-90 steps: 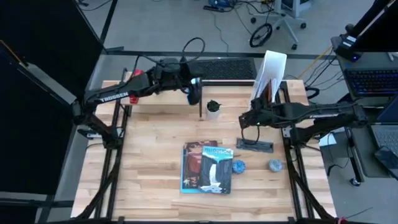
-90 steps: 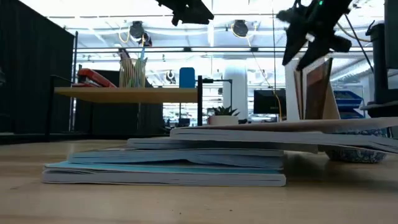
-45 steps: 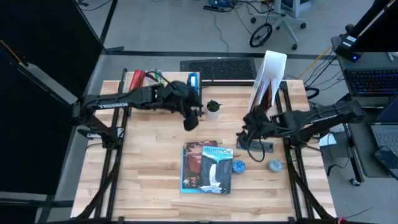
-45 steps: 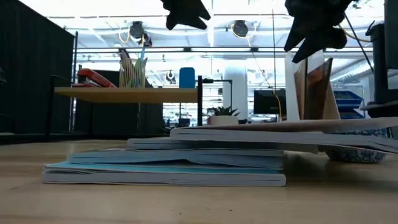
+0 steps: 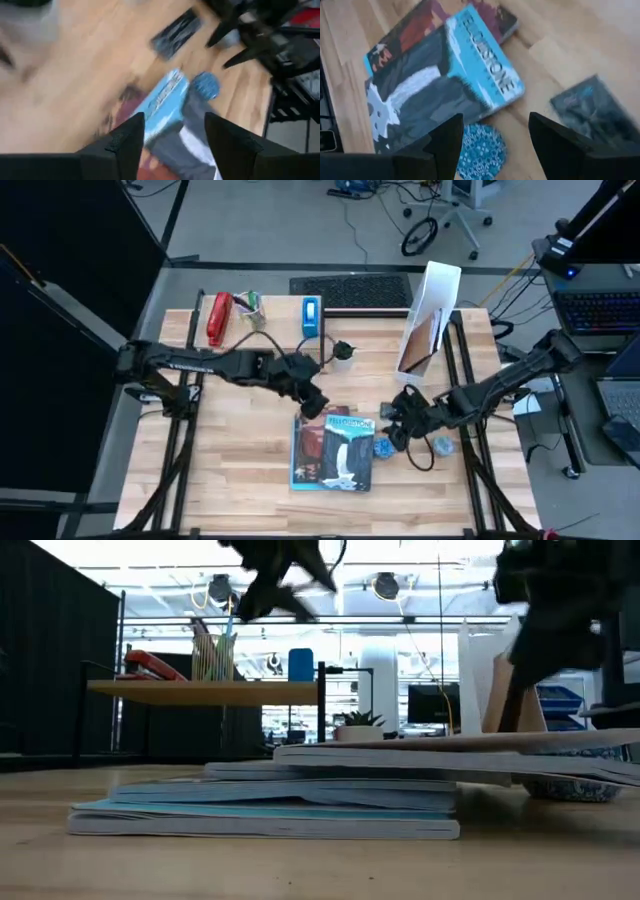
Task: Stock shelves
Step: Put the blue book into the white book shelf
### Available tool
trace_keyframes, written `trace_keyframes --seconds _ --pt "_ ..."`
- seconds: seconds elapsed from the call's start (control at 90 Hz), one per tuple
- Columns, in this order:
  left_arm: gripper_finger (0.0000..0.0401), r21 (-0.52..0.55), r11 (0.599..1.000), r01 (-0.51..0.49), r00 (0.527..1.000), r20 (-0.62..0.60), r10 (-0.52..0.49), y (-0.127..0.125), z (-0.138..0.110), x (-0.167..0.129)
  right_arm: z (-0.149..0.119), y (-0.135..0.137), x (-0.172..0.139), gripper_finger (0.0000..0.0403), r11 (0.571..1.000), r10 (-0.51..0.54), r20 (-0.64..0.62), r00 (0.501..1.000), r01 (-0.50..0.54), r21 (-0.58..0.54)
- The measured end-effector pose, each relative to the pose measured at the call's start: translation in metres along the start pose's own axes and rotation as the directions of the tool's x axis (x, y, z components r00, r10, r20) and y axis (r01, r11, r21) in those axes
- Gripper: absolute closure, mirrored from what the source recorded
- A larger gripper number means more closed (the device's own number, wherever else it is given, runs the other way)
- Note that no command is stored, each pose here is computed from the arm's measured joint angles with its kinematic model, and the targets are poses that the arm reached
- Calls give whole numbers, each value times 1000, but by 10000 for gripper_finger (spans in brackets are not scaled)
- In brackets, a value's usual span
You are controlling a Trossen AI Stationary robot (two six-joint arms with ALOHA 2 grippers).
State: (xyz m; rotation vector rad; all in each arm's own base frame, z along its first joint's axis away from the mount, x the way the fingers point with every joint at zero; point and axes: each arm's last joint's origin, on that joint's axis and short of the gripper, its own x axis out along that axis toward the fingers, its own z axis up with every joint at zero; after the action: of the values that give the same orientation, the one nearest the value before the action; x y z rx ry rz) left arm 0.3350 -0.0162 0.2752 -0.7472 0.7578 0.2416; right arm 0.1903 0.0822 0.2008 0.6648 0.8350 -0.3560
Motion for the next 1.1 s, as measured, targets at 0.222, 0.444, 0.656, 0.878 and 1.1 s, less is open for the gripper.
trace_keyframes --seconds 0.222,0.444,0.656,0.878,1.1 --pt "149 -211 977 14 1000 0 -14 17 -39 35 -18 -15 14 195 996 12 -5 1000 -11 85" --pt "148 -268 963 -19 998 -68 1 15 -66 76 -20 -15 20 195 997 27 4 1000 -28 76" --pt "147 -303 952 -49 994 -110 17 13 -80 103 -22 -9 33 195 996 40 12 999 -41 77" --pt "147 -316 946 -68 994 -107 35 15 -82 108 -26 -7 49 195 998 15 32 999 -17 62" --pt "147 -312 948 -55 997 -62 37 14 -79 108 -31 -5 68 195 998 -7 49 999 4 61"
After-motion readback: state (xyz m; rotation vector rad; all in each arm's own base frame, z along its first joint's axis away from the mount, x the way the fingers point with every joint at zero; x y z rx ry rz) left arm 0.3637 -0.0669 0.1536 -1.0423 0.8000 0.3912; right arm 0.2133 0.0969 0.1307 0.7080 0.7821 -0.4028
